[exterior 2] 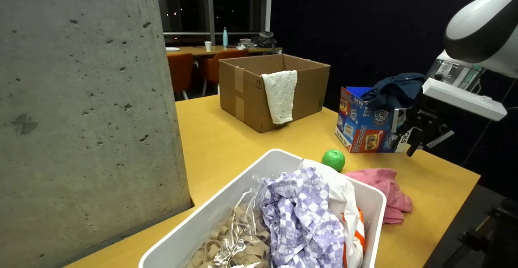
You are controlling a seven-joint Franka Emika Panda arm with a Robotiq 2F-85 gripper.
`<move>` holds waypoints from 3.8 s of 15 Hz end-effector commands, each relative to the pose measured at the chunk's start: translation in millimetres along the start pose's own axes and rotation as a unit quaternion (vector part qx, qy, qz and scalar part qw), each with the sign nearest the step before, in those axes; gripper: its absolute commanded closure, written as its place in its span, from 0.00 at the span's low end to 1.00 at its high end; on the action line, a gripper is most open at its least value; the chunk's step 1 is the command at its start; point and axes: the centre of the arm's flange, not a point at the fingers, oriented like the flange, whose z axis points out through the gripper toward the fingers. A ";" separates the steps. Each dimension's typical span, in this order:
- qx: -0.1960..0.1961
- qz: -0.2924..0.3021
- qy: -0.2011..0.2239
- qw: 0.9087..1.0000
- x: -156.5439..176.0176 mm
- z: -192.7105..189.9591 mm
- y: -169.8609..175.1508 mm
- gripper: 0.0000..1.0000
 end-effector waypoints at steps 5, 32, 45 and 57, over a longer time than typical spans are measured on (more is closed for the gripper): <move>-0.018 0.004 -0.032 0.999 3.4 24.3 5.1 0.00; -0.056 0.035 -0.072 0.995 30.9 116.5 -9.7 0.00; -0.060 0.040 -0.070 0.995 33.7 133.0 -14.4 0.72; -0.047 0.051 -0.033 0.997 -6.5 56.8 -19.6 0.98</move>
